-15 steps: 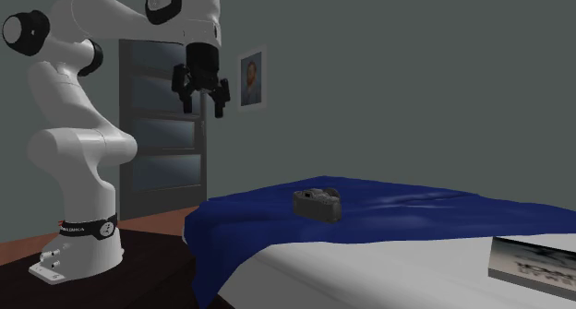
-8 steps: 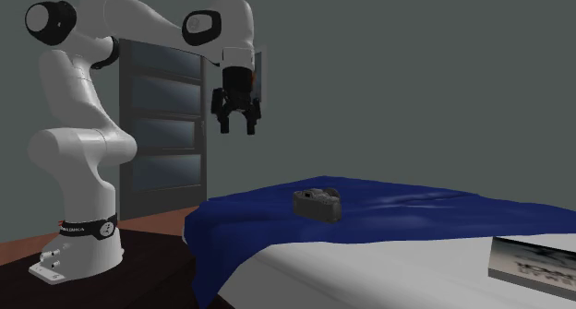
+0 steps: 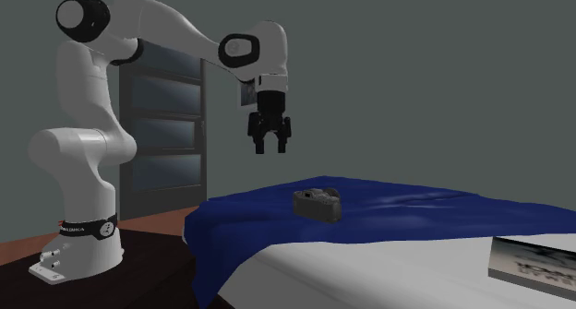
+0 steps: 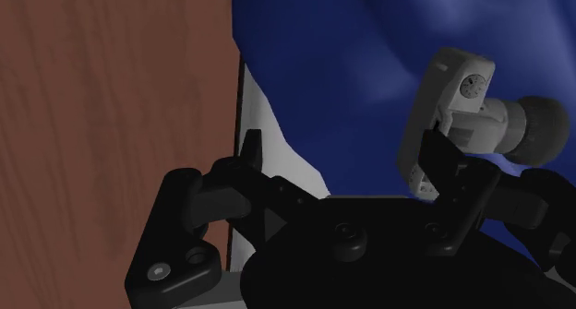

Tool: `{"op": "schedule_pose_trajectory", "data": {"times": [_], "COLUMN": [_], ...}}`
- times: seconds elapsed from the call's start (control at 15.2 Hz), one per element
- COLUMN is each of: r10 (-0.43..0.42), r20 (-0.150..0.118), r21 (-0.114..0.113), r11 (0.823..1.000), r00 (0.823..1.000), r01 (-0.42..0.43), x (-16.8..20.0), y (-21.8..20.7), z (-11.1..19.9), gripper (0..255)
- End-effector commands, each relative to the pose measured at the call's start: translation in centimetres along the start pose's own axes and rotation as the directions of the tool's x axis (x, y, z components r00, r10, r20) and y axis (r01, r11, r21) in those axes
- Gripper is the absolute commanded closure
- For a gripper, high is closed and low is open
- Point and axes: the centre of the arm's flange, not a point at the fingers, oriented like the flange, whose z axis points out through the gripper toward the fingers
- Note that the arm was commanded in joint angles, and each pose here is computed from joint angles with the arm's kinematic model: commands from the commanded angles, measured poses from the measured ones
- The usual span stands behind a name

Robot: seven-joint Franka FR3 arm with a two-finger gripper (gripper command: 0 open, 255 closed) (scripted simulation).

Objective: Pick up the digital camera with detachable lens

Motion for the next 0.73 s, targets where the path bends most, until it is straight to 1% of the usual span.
{"op": "schedule_pose_trajectory", "data": {"times": [0.0,0.66], "r10": [0.013,0.075], "r20": [0.006,0.040], "r21": [0.002,0.005], "r11": [1.000,0.997], "r00": [1.000,0.996], "r01": [-0.013,-0.075], "x": [1.7,9.1], "y": [-2.0,-10.9], "z": [1.3,8.0], "gripper": [0,0]}}
